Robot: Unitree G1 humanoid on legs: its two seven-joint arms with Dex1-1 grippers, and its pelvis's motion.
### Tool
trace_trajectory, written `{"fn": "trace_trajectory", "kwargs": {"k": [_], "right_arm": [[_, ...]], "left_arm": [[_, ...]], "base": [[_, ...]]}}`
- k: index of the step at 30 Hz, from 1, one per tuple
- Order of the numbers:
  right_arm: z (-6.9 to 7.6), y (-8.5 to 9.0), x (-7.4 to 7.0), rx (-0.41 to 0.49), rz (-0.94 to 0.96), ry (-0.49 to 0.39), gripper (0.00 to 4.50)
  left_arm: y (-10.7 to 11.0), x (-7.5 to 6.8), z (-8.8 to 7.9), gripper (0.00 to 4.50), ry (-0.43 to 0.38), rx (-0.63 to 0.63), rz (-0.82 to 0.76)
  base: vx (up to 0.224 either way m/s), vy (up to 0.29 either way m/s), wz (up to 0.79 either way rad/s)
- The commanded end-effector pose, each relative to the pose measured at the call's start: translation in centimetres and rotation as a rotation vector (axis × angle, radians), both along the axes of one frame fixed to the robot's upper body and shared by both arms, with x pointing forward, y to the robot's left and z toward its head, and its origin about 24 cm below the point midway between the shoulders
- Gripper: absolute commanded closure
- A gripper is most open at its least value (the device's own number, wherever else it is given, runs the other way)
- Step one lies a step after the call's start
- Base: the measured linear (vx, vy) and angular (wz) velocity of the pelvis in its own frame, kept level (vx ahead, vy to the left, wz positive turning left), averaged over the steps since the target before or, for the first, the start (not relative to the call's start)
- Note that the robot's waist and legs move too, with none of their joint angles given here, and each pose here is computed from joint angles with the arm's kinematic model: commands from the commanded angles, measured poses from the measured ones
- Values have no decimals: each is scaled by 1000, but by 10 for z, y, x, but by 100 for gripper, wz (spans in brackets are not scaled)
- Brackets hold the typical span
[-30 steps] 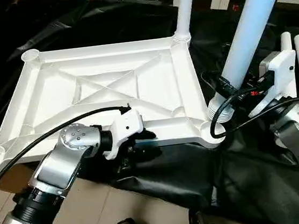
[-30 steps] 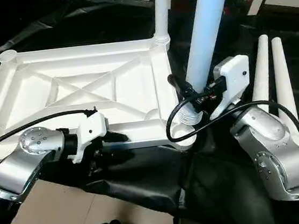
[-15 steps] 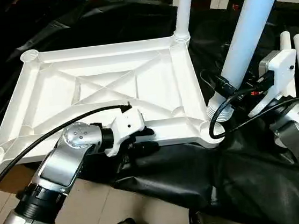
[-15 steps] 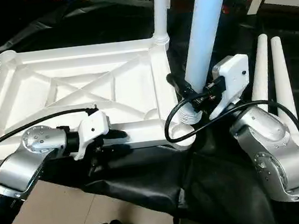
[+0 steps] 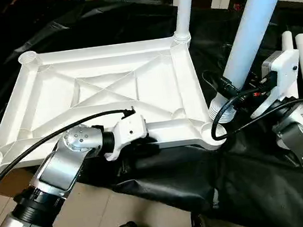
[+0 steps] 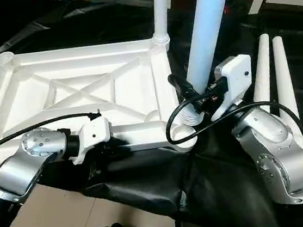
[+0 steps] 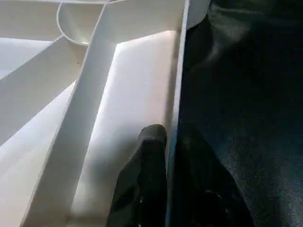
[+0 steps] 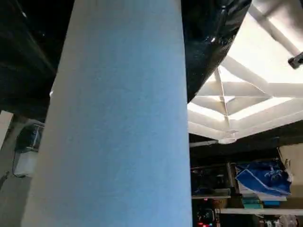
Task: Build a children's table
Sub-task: Insert table leg to table base
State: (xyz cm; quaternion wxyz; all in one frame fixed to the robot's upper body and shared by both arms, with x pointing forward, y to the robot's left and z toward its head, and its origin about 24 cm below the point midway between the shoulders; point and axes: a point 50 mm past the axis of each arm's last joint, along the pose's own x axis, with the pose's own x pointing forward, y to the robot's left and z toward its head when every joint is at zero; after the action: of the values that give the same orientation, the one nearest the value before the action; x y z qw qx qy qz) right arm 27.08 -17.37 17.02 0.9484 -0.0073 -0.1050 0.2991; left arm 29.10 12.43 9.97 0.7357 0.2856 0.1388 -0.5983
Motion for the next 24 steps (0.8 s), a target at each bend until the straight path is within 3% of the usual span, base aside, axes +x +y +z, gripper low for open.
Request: {"fn": "trace_trajectory", "kwargs": {"k": [1,7,9,12,15,16,18,24], "right_arm": [[5,-3,0,40,-7,-7,270],[-1,-20,4,322,-45,131,270],[-1,-31,6,443,-52,187,270],[1,-35,8,504,-49,204,270],[7,-41,9,623,-10,250,270],[11,-43,9,714,49,292,270],[16,-45,7,812,125,335,270],[27,-51,4,1043,280,406,270]], "left_arm": [[8,-3,-21,436,51,76,42],[11,-1,-30,450,38,98,94],[10,-1,-29,450,61,48,144],[9,-1,-28,450,66,32,154],[10,0,-27,450,74,4,178],[10,-2,-27,450,78,-10,181],[9,-4,-26,450,79,-25,173],[7,-8,-27,450,83,-29,153]], "base": [[0,0,0],[0,0,0],[0,0,0],[0,0,0],[0,0,0],[0,0,0],[0,0,0],[0,0,0]]}}
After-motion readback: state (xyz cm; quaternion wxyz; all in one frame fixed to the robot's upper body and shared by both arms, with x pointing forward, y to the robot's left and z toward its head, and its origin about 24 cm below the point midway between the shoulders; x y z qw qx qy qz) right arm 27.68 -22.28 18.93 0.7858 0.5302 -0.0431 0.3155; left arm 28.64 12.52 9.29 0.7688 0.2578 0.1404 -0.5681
